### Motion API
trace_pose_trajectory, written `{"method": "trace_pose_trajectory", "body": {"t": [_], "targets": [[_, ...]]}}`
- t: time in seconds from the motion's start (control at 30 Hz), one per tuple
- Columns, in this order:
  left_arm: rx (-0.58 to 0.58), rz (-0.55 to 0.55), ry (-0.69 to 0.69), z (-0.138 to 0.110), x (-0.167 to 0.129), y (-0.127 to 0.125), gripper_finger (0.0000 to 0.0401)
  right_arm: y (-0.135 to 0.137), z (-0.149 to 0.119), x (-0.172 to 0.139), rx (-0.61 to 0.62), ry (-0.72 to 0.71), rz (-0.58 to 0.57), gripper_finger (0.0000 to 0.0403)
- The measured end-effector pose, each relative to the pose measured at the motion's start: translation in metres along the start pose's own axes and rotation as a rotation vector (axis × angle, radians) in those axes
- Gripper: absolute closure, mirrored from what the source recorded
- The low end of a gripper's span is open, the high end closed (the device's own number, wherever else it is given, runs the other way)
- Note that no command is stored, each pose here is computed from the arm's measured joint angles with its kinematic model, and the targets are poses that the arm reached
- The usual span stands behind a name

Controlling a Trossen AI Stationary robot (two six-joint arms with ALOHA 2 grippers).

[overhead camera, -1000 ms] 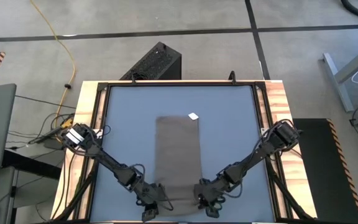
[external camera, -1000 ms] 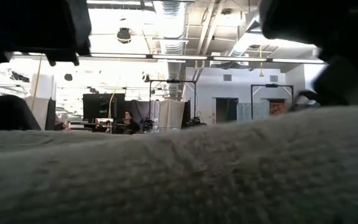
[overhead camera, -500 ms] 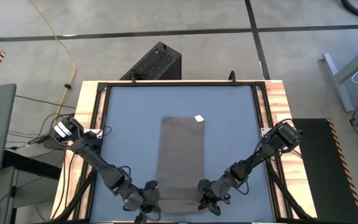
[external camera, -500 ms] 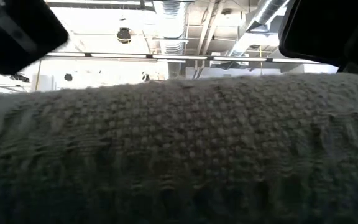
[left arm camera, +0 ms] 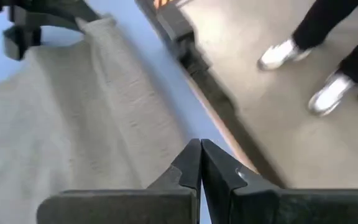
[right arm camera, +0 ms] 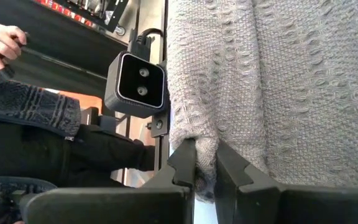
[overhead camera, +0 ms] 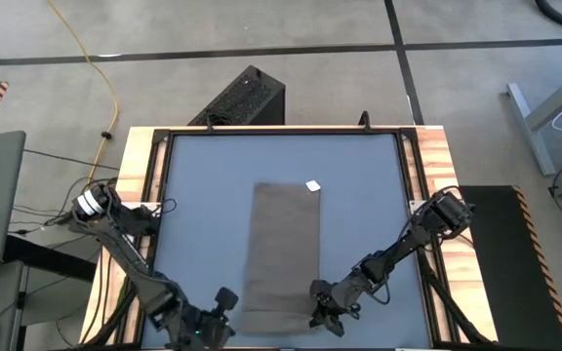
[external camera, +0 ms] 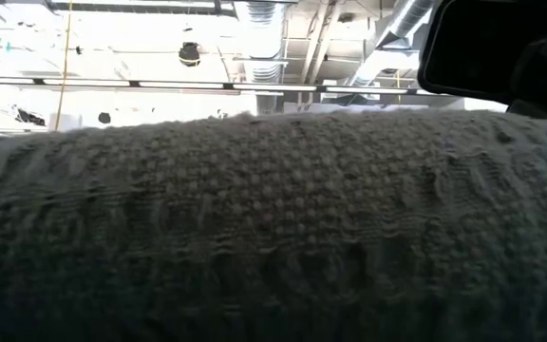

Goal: Roll towel
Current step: Roll the grey towel

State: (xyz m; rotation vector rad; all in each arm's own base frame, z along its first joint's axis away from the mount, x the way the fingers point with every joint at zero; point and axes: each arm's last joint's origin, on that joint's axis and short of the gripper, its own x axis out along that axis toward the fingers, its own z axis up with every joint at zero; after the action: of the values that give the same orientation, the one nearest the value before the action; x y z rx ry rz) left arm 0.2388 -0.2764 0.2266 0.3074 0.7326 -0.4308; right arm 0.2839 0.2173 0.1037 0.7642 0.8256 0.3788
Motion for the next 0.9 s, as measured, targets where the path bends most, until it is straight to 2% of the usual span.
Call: {"method": "trace_pose_trajectory", "body": {"t": [0.1,0.17,0.37,0.57,0.67,0.77,0.9], "targets": [[0.024,0.013,0.075,-0.006,0.004,0.010,0.0388,0.001,0.000,0.000,0.007,-0.005,0.005,0.0356],[0.007,-0.027,0.125,-0.008,0.006,0.017,0.0370,0.001,0.000,0.000,0.008,-0.006,0.004,0.0356],[0.038,-0.133,0.162,-0.010,0.015,0.026,0.0287,0.001,0.001,0.000,0.010,-0.010,0.003,0.0355],[0.210,-0.118,0.213,-0.024,0.039,0.022,0.0210,0.002,0.002,0.000,0.011,-0.038,0.009,0.0355],[0.283,-0.072,0.231,-0.033,0.057,0.015,0.0199,0.002,0.002,0.000,0.010,-0.041,0.012,0.0354],[0.311,0.029,0.234,-0.036,0.067,0.010,0.0200,0.003,0.002,0.000,0.011,-0.044,0.014,0.0354],[0.278,0.081,0.255,-0.041,0.073,0.011,0.0226,0.003,0.001,0.000,0.018,-0.043,0.015,0.0354]]}}
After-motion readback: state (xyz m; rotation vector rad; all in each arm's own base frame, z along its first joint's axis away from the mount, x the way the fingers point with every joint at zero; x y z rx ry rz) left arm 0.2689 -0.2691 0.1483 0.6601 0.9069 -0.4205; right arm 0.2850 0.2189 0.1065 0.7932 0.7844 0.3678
